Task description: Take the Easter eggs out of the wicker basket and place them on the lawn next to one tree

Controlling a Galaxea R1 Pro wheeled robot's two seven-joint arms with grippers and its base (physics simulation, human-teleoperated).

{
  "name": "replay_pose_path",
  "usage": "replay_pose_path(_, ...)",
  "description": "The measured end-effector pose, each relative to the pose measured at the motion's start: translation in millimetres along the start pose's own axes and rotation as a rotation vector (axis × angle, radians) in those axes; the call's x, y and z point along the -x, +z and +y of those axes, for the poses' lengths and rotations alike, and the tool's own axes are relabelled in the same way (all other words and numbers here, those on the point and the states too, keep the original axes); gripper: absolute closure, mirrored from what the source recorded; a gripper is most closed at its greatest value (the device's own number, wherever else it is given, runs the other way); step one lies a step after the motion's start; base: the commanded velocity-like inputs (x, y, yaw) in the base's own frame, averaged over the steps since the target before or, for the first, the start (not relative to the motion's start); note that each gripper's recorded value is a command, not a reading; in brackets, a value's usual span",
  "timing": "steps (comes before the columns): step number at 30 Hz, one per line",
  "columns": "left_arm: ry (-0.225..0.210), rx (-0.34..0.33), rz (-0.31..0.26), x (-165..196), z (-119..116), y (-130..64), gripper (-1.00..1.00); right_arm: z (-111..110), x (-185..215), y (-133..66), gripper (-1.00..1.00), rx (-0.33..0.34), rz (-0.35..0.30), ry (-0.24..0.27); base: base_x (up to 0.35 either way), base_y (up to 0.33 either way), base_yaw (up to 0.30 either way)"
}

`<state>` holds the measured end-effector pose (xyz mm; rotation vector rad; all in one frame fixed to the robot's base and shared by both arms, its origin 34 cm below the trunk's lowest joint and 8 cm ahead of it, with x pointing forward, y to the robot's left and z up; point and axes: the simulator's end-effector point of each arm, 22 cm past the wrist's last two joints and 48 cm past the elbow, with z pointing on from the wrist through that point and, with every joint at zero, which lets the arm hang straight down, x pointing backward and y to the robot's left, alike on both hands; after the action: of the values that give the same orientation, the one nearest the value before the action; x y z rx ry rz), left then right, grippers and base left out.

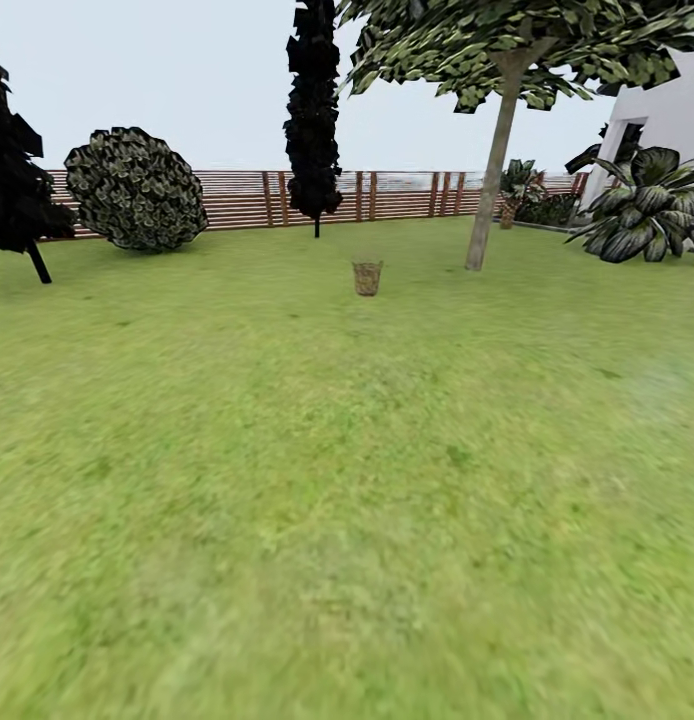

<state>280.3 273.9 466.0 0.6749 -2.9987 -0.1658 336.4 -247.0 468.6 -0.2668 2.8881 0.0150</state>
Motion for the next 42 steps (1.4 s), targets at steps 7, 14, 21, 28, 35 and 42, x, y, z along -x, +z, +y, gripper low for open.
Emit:
replay_pose_path(7,0.0,0.0,0.0,0.0,-0.1,0.0,-1.0,0.1,-0.2,0.0,-1.0,0.0,0.001,0.0,0.325,0.0,0.0)
replay_pose_path(14,0.0,0.0,0.0,0.0,-0.1,0.0,-1.0,0.3,-0.1,0.0,-1.0,0.0,0.001,0.001,0.325,0.0,0.0)
replay_pose_path(21,0.0,0.0,0.0,-0.1,0.0,0.0,-1.0,-0.9,-0.4,0.0,-1.0,-0.002,0.001,0.004,0.325,0.0,0.0)
replay_pose_path(28,0.0,0.0,0.0,-0.1,0.0,0.0,-1.0,-0.8,-1.0,-0.1,-1.0,-0.001,0.002,0.004,0.325,0.0,0.0)
replay_pose_path(35,0.0,0.0,0.0,0.0,-0.1,0.0,-1.0,-0.8,-1.0,-0.1,-1.0,-0.001,0.003,0.005,0.325,0.0,0.0)
replay_pose_path(42,0.0,0.0,0.0,-0.4,0.1,0.1,-1.0,-0.6,-2.5,-0.2,-1.0,-0.001,0.005,0.005,0.325,0.0,0.0)
